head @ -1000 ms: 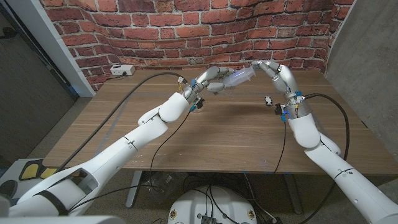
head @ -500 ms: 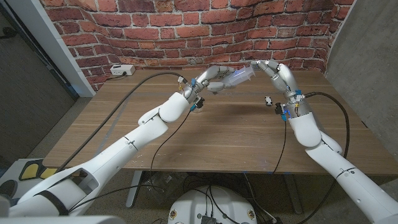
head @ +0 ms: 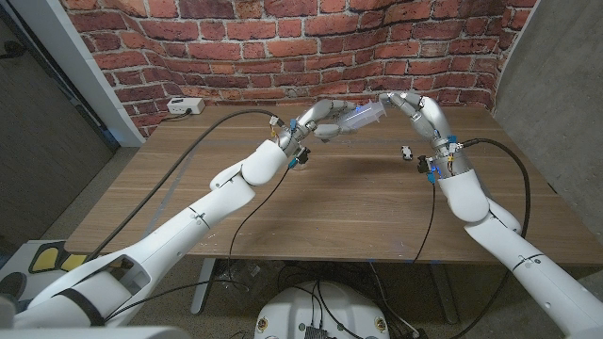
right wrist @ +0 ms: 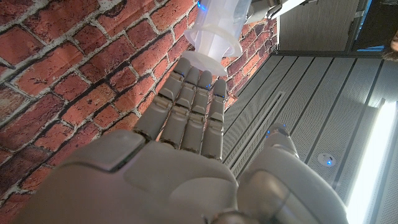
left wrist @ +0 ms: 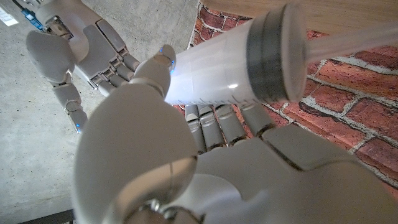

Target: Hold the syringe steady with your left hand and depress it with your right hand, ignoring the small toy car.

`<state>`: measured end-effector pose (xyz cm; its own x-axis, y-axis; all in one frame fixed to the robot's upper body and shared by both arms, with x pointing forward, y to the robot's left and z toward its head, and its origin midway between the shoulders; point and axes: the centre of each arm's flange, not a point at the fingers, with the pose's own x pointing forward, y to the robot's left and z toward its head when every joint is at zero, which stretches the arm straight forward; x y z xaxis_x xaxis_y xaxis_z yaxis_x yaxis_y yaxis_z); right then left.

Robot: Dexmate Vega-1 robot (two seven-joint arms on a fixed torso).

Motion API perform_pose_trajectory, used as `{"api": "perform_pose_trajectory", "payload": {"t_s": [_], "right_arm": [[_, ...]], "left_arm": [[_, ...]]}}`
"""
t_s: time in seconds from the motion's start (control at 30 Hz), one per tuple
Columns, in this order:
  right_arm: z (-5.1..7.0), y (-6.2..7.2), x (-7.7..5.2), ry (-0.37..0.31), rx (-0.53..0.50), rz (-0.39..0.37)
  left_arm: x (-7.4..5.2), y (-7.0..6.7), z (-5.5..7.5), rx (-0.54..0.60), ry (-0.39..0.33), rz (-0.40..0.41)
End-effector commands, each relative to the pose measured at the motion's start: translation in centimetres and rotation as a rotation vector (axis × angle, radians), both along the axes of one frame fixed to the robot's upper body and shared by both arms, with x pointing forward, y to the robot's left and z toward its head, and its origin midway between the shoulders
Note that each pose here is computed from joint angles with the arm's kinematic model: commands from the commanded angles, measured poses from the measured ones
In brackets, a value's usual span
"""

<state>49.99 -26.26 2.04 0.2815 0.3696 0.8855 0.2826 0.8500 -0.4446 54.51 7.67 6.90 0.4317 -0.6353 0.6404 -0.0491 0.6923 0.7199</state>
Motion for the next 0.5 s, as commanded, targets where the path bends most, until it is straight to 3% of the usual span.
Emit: {"api": "perform_pose_trajectory", "payload": {"t_s": [0.03,0.5], "right_arm": [[0.04,0.18,0.13,0.008,-0.009,0.003],[0.38,-0.17,0.05,-0.003,0.008,-0.014]], "left_arm": [[0.24,-0.2,0.18,0.003,0.003,-0.008],[0.49,-0.15,0.11,0.004,0.013,-0.003]]}}
